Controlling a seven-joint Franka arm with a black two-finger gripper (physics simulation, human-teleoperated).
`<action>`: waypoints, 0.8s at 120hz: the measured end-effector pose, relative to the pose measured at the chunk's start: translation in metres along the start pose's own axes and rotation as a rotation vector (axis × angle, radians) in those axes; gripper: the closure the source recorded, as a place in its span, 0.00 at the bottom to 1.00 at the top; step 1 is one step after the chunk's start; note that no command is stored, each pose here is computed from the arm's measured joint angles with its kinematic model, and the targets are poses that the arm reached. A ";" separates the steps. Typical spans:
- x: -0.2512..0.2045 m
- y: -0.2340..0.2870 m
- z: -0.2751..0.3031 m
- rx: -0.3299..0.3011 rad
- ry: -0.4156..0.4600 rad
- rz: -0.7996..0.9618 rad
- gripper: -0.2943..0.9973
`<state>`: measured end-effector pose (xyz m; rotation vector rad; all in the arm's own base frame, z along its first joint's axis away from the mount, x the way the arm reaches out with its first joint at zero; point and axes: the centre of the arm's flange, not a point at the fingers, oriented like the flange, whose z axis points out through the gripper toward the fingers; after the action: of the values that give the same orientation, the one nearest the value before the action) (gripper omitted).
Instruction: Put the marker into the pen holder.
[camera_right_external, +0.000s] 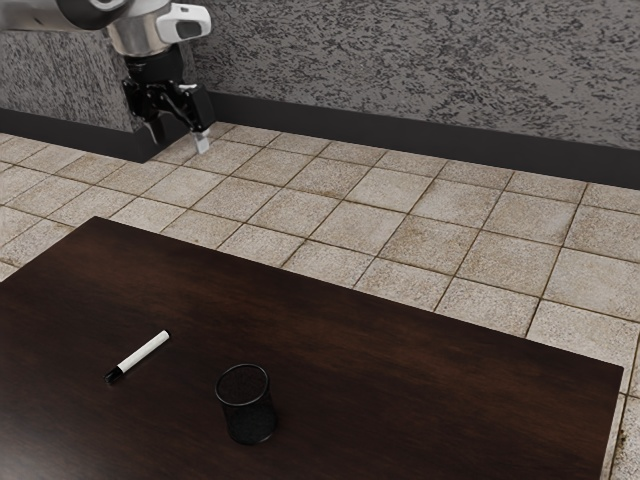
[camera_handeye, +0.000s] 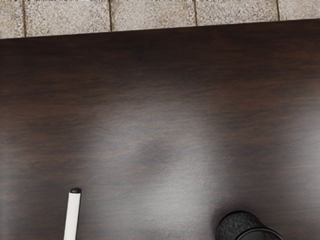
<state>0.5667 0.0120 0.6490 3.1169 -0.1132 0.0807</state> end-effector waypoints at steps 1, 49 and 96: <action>0.000 0.000 0.000 0.000 0.000 0.000 0.24; -0.015 -0.069 0.211 -0.067 -0.338 -0.149 0.24; -0.051 -0.089 0.358 0.003 -0.276 -0.115 0.25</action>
<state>0.5403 0.0963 0.2869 3.1102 0.0617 -0.3513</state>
